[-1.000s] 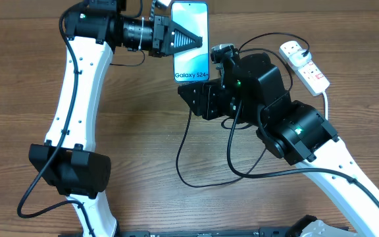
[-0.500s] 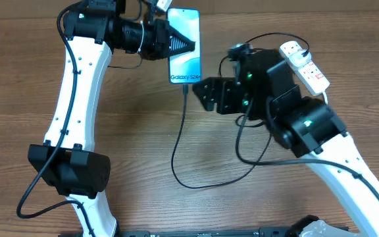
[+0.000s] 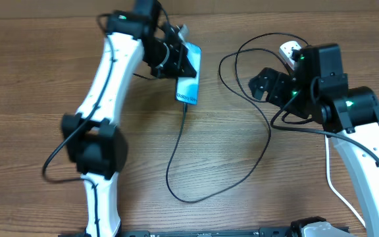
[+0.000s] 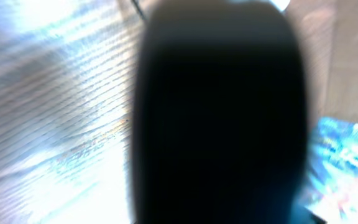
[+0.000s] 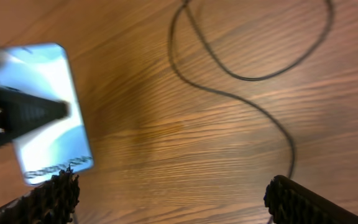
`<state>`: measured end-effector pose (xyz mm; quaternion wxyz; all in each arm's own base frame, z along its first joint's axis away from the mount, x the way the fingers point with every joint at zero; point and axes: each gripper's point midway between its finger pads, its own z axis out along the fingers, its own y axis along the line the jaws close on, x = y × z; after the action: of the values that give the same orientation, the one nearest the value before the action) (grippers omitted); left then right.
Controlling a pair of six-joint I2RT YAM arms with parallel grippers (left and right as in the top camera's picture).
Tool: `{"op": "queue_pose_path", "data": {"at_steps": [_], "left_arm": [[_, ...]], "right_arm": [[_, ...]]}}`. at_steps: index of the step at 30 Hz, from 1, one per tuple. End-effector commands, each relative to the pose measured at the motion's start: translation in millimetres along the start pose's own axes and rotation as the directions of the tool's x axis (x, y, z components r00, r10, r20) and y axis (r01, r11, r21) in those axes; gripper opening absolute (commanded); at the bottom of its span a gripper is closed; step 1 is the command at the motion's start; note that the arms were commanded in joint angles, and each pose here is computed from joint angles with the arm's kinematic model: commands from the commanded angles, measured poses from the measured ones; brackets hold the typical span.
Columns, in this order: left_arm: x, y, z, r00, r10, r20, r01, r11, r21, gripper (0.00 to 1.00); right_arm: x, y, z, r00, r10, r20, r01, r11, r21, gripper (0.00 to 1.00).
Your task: Plug charger to phone and switch on socket
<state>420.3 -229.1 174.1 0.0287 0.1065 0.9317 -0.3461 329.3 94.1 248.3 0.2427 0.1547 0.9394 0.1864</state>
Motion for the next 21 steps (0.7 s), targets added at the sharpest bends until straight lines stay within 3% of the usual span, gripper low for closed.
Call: {"op": "queue_pose_path", "data": {"at_steps": [1, 10, 16, 21], "left_arm": [[6.3, -1.4, 39.6, 0.994, 0.068, -0.086, -0.062, 0.996, 0.071, 0.04], [4.8, 22.5, 81.6, 0.988, 0.080, -0.134, -0.074, 0.996, 0.054, 0.04], [4.9, 54.2, 104.1, 0.986, -0.034, -0.161, 0.027, 0.999, -0.042, 0.04], [-0.9, 63.1, 111.7, 0.988, -0.052, -0.143, 0.043, 0.997, -0.067, 0.04]], "right_arm": [[-12.5, -17.3, 2.6, 0.999, 0.038, 0.022, -0.040, 0.997, 0.070, 0.98], [-7.5, -36.5, 36.0, 0.995, 0.072, -0.064, -0.061, 0.986, 0.157, 0.98], [-4.8, -41.7, 51.1, 0.992, 0.083, -0.100, -0.064, 0.981, 0.181, 1.00], [-4.8, -41.8, 51.7, 0.991, 0.083, -0.100, -0.064, 0.981, 0.182, 1.00]]}}
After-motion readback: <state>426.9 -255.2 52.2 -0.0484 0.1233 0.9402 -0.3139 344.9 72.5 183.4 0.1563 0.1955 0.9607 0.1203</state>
